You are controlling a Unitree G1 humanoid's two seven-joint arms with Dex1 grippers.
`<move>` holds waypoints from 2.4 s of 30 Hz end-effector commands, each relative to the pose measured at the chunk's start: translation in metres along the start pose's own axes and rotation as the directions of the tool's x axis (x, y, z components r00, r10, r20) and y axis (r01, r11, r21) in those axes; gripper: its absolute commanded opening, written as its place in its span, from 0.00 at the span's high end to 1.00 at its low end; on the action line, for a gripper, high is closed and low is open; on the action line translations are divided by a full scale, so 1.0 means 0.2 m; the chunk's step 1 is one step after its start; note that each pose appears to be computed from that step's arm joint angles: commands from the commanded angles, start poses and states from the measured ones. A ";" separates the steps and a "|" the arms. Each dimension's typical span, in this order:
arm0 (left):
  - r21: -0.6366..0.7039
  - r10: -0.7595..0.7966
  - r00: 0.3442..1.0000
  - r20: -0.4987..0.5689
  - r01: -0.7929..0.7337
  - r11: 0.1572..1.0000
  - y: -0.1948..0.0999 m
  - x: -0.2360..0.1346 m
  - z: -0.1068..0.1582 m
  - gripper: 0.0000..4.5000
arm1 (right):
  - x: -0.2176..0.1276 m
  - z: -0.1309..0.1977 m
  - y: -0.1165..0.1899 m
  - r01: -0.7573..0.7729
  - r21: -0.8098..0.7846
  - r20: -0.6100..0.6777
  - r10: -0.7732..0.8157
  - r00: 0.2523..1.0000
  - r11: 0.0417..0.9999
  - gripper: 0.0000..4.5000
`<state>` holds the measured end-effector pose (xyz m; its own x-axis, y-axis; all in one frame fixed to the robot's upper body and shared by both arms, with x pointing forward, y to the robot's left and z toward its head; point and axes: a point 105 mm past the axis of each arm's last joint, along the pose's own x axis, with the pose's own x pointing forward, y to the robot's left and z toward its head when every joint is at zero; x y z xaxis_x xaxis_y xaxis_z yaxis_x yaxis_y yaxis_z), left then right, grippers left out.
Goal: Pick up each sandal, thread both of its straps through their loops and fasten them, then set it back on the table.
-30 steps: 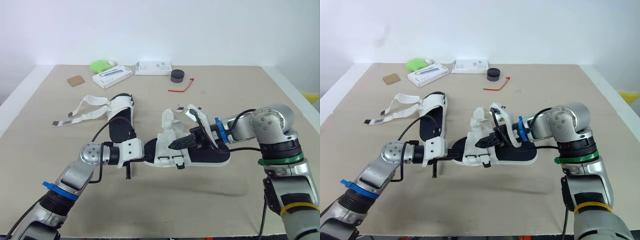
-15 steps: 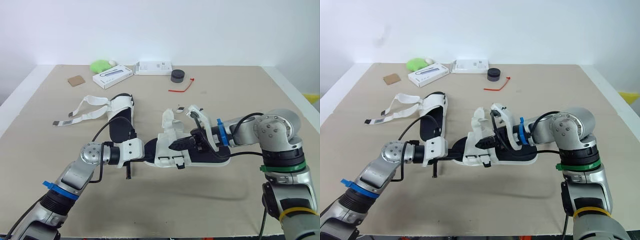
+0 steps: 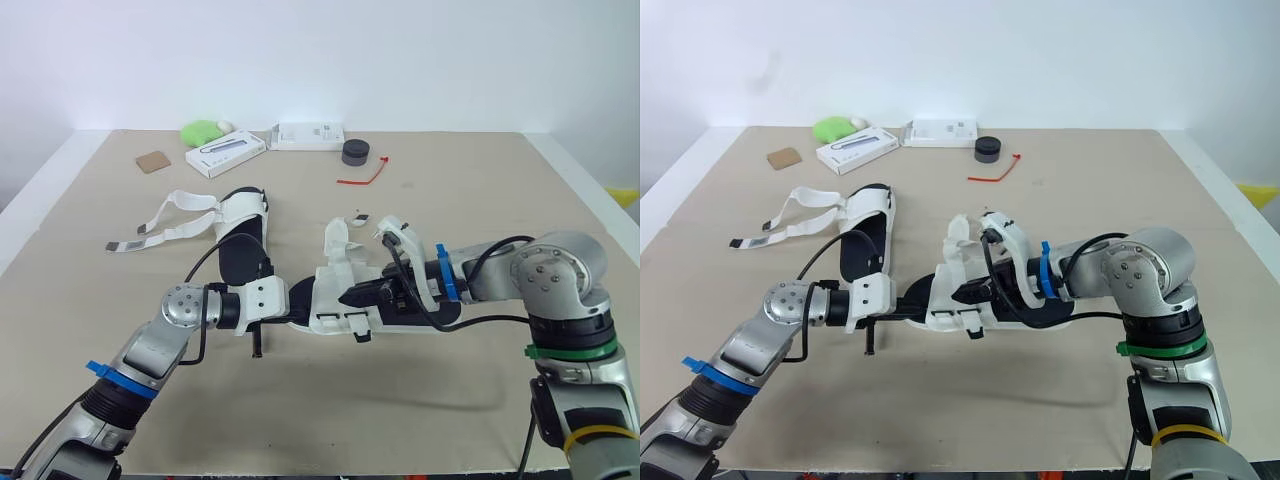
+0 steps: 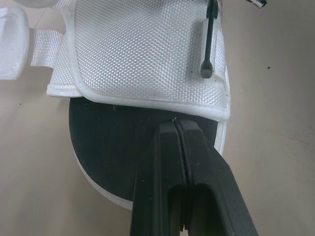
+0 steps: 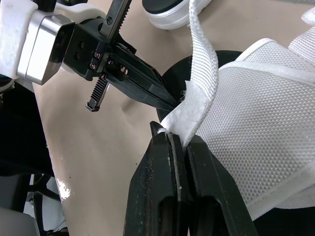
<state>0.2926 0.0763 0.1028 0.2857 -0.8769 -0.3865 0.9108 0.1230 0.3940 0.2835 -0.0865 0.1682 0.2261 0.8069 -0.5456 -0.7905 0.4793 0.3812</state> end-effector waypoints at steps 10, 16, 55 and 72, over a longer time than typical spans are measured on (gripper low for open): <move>-0.071 -0.030 0.994 -0.109 0.023 0.997 -0.04 0.00 -0.16 1.00 | -0.16 0.12 0.06 -0.047 -0.132 0.107 0.061 0.992 0.990 0.08; -0.068 -0.030 0.993 -0.111 0.022 0.997 -0.03 0.00 -0.16 1.00 | -0.34 0.07 0.09 -0.096 -0.188 0.124 0.120 0.985 0.977 0.02; -0.064 -0.037 0.993 -0.112 0.030 0.997 -0.04 -0.01 -0.15 1.00 | -0.04 -0.17 0.01 -0.121 -0.073 0.050 0.125 0.991 0.990 0.29; -0.068 -0.038 0.993 -0.109 0.030 0.997 -0.05 0.00 -0.15 1.00 | -0.04 -0.34 0.04 -0.160 -0.080 -0.136 0.149 0.979 0.984 0.99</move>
<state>0.2950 0.0781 0.1024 0.2861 -0.8736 -0.3937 0.9104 0.1197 0.3960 0.2472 -0.1147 0.1263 0.0795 0.8212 -0.5651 -0.8375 0.3625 0.4089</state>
